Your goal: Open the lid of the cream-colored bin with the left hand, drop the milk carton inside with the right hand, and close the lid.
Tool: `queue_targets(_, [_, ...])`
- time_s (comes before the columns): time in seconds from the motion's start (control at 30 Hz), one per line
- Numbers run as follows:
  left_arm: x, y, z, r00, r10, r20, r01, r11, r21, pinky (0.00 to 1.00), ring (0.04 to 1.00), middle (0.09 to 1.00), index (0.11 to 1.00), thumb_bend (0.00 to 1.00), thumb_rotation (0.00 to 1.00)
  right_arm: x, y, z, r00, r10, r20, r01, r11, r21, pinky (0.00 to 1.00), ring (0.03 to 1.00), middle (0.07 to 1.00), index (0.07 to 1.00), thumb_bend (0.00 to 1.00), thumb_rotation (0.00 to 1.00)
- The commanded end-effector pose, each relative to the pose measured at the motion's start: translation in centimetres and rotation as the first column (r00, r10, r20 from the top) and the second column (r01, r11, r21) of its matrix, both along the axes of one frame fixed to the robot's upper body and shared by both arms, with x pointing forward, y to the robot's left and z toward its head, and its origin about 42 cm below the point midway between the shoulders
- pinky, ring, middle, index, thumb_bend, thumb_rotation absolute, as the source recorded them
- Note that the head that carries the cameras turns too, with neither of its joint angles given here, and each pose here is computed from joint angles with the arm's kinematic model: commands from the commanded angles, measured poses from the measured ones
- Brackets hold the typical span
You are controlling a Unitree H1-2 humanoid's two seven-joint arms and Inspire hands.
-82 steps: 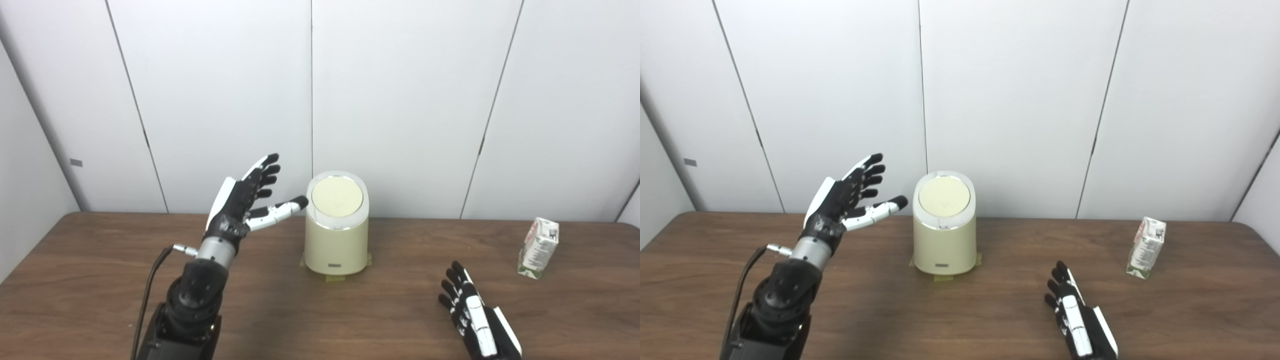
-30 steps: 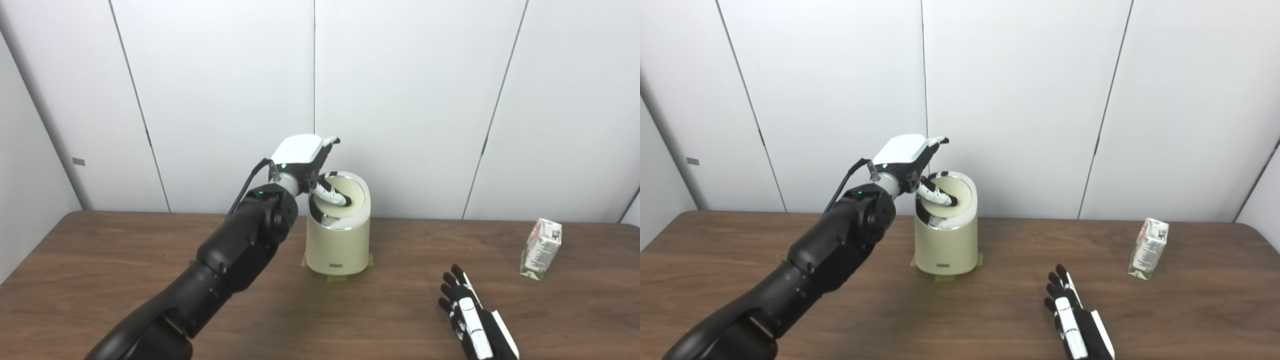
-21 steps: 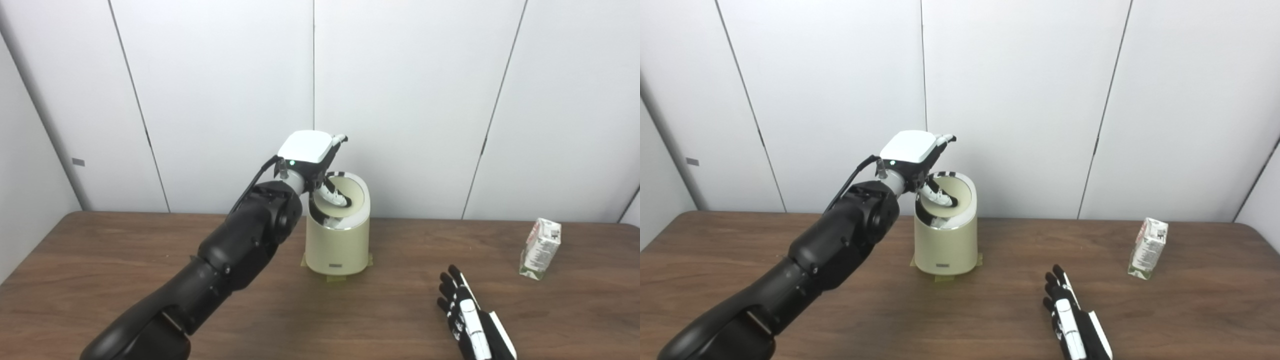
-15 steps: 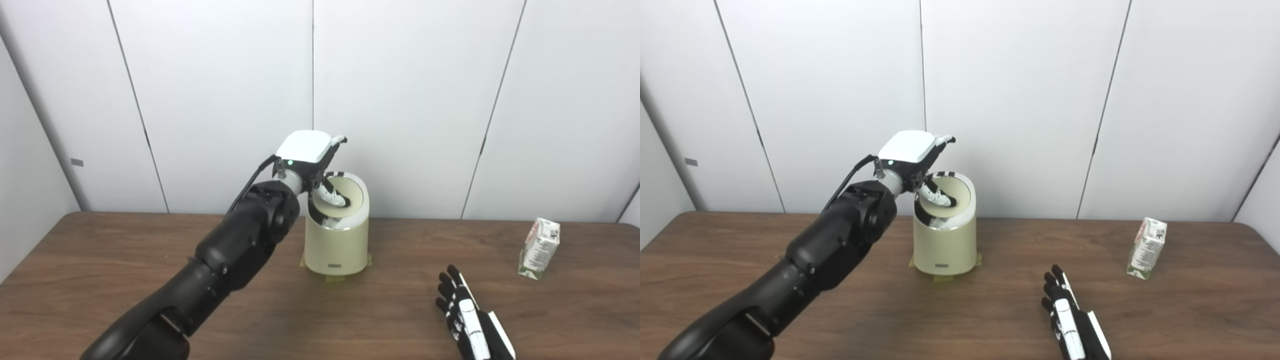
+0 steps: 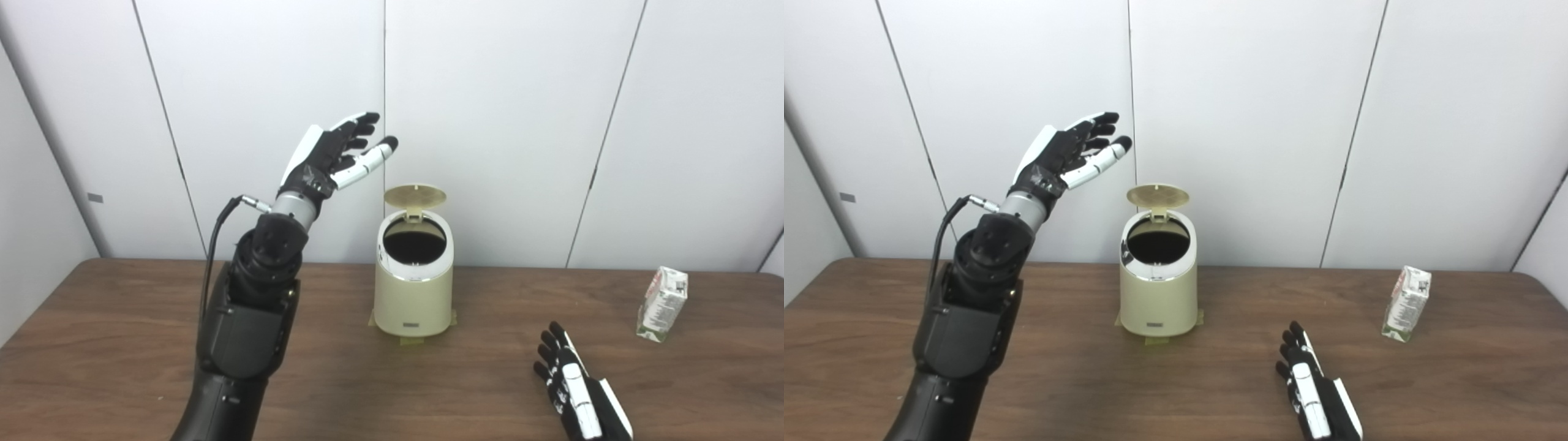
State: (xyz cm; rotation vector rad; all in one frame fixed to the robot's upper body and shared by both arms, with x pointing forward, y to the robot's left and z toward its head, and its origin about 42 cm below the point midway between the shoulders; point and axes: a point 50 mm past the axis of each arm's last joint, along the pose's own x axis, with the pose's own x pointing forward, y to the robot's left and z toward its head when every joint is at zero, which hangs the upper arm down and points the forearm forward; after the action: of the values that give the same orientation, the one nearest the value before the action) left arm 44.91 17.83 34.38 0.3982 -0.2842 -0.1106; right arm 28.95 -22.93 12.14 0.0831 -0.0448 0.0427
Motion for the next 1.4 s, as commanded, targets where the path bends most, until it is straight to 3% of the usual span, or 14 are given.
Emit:
queue_targets(0.0, [-1.2,0.7,0.4,0.999,0.003,0.051,-0.001,0.999,-0.035,0.77,0.853,0.864,0.867,0.44,0.57,1.1,0.2,2.0,0.996,0.0,0.088,-0.002,1.0,0.021,0.95,0.983,0.988,0.999,0.58,0.91])
queue_targets(0.17, [-4.0,2.7,-2.8,1.0,0.013,0.015,-0.012,0.999,-0.036,0.81,0.875,0.888,0.905,0.43,0.65,1.2,0.0,2.3,0.995,-0.019,0.093,0.015,0.999,0.035,0.91,0.957,0.966,0.966,0.61,0.82])
queue_targets(0.23, [-5.1,3.5,-3.9,1.0,0.03,0.006,-0.029,0.999,-0.021,0.82,0.875,0.891,0.908,0.43,0.76,1.1,-0.2,2.5,0.996,-0.028,0.089,0.024,0.999,0.038,0.88,0.941,0.949,0.951,0.64,0.76])
queue_targets(0.37, [-7.4,5.0,-6.1,0.998,0.045,-0.036,-0.049,0.991,-0.124,0.87,0.901,0.914,0.926,0.4,0.82,1.1,-1.3,3.3,0.995,-0.041,0.094,0.041,0.999,0.01,0.9,0.94,0.953,0.959,0.61,0.68])
queue_targets(0.5, [-9.5,5.8,-8.6,0.994,0.087,-0.063,-0.098,0.971,-0.216,0.89,0.916,0.932,0.943,0.38,0.91,1.0,-3.2,4.1,0.992,-0.072,0.104,0.077,0.996,-0.043,0.89,0.961,0.992,0.988,0.53,0.48])
queue_targets(0.57, [-10.5,5.9,-9.8,0.992,0.091,-0.082,-0.11,0.959,-0.261,0.89,0.922,0.939,0.954,0.36,0.96,1.0,-4.1,4.3,0.99,-0.097,0.105,0.103,0.993,-0.055,0.87,0.953,0.991,0.983,0.54,0.43])
queue_targets(0.63, [-11.4,6.0,-10.9,0.991,0.091,-0.101,-0.118,0.945,-0.306,0.92,0.938,0.954,0.981,0.33,0.99,0.8,-4.9,4.5,0.986,-0.124,0.112,0.132,0.989,-0.063,0.83,0.926,0.972,0.962,0.66,0.39])
queue_targets(0.73, [-12.1,5.9,-12.5,0.989,0.076,-0.13,-0.117,0.933,-0.339,0.94,0.945,0.963,0.982,0.31,1.0,0.0,-5.4,5.8,0.977,-0.166,0.138,0.176,0.982,-0.067,0.79,0.909,0.945,0.934,0.75,0.39])
queue_targets(0.83, [-12.3,5.8,-13.1,0.988,0.043,-0.146,-0.092,0.933,-0.347,0.97,0.964,0.977,0.995,0.31,1.0,-0.9,-6.5,6.3,0.962,-0.235,0.138,0.245,0.967,-0.063,0.74,0.878,0.91,0.896,0.77,0.33])
queue_targets(0.93, [-12.3,5.8,-13.4,0.988,0.023,-0.152,-0.075,0.934,-0.348,0.98,0.973,0.983,1.0,0.33,1.0,-1.7,-7.4,6.7,0.937,-0.328,0.123,0.338,0.938,-0.077,0.73,0.841,0.869,0.862,0.76,0.25])
queue_targets(1.07, [-12.1,5.8,-13.7,0.988,0.005,-0.157,-0.06,0.937,-0.345,0.99,0.975,0.98,1.0,0.33,0.99,-2.5,-9.0,7.1,0.909,-0.392,0.141,0.41,0.903,-0.131,0.72,0.841,0.879,0.86,0.75,0.21])
queue_targets(1.17, [-12.1,5.8,-13.9,0.986,-0.001,-0.166,-0.058,0.936,-0.347,0.99,0.977,0.983,0.996,0.35,0.97,-2.6,-10.5,7.4,0.891,-0.423,0.164,0.448,0.878,-0.169,0.76,0.861,0.902,0.869,0.76,0.19])
queue_targets(1.27, [-12.0,5.8,-14.0,0.986,-0.005,-0.169,-0.054,0.939,-0.339,0.99,0.975,0.977,0.992,0.33,0.99,-2.4,-11.8,7.8,0.875,-0.45,0.179,0.483,0.838,-0.253,0.81,0.845,0.869,0.856,0.81,0.26])
queue_targets(1.37, [-11.8,5.9,-14.1,0.986,-0.006,-0.169,-0.052,0.94,-0.338,0.99,0.974,0.972,0.987,0.32,1.0,-1.9,-13.0,8.3,0.867,-0.462,0.189,0.498,0.815,-0.297,0.88,0.861,0.864,0.862,0.82,0.26])
